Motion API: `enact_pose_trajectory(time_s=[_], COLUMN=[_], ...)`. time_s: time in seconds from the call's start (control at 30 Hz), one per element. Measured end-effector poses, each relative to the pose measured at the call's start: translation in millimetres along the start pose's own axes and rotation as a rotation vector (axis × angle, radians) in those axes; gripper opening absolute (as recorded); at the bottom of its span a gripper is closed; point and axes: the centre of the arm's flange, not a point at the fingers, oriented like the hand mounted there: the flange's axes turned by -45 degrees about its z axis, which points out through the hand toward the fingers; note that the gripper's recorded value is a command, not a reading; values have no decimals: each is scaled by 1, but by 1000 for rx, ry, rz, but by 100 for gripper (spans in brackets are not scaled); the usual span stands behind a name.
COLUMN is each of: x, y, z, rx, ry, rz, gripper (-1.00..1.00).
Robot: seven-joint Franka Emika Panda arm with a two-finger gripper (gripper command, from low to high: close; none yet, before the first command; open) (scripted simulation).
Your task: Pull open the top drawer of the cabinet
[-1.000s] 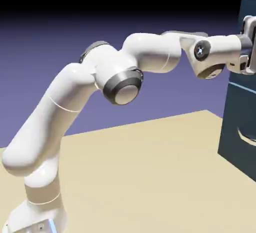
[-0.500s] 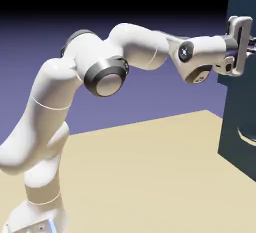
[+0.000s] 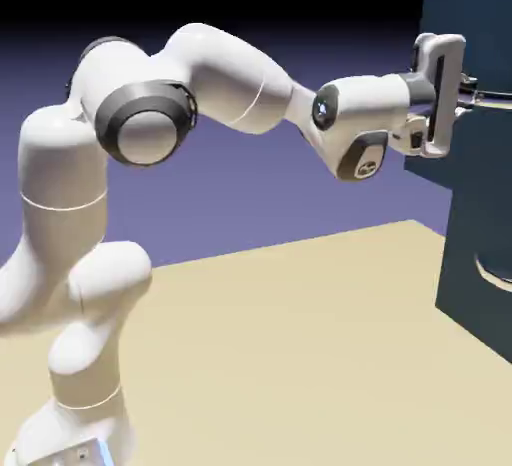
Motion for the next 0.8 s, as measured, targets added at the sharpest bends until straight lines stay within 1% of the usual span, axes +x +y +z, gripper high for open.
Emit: enact_pose_trajectory(time_s=[0.4, 0.67, 0.7, 0.77, 0.8], x=[0, 0, 0, 0, 0], y=[0, 0, 0, 0, 0], z=[-44, -92, -97, -97, -106], rx=[0, 0, 0, -1, -3], ry=[0, 0, 0, 0, -1], rz=[0, 0, 0, 0, 4], gripper=[-100, -100, 100, 100, 100])
